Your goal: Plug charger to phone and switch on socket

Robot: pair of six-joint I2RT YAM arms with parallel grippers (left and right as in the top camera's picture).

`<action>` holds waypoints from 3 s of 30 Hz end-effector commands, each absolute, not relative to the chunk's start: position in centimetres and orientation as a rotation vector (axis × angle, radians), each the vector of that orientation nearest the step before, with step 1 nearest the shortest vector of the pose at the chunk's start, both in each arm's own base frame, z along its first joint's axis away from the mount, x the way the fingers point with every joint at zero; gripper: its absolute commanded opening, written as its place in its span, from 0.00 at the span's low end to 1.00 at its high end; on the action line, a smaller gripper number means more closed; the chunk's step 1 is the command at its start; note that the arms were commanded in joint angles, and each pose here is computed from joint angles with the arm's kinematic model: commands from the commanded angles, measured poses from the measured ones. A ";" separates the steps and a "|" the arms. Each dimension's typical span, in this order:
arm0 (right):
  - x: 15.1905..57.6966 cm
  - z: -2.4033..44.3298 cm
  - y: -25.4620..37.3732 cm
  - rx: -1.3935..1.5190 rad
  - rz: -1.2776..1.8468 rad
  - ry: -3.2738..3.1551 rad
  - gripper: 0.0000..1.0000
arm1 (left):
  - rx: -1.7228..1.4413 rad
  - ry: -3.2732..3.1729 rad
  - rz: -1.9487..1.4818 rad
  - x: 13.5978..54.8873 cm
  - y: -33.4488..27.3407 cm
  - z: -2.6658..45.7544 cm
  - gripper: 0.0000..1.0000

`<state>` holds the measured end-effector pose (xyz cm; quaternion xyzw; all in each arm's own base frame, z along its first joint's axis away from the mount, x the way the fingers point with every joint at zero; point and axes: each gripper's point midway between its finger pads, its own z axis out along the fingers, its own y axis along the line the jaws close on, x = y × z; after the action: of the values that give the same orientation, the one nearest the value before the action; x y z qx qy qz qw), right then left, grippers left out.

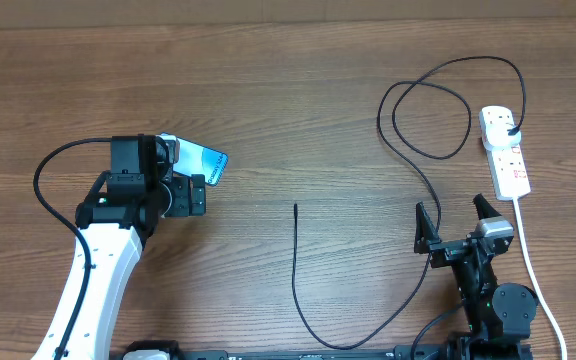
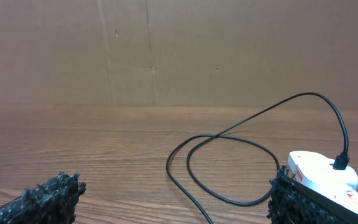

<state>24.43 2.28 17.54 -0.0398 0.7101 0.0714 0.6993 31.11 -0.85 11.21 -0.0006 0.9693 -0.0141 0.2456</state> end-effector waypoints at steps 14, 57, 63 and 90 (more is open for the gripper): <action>24.5 17.3 2.3 -0.091 0.154 1.580 1.00 | -0.010 2.616 -0.048 32.0 -0.8 12.2 1.00; 24.5 17.3 2.3 -0.091 0.154 1.580 1.00 | -0.005 2.623 -0.047 31.8 -0.8 12.1 1.00; 24.5 17.3 2.3 -0.091 0.154 1.580 1.00 | -0.036 2.634 -0.055 31.6 -0.8 11.9 1.00; 24.5 17.3 2.3 -0.091 0.154 1.580 1.00 | -0.169 2.786 -0.102 34.8 -1.3 11.2 1.00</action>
<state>24.43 2.28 17.55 -0.0397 0.7100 0.0715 0.6995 33.17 -0.90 10.68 -0.0499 0.9829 -0.0219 0.1761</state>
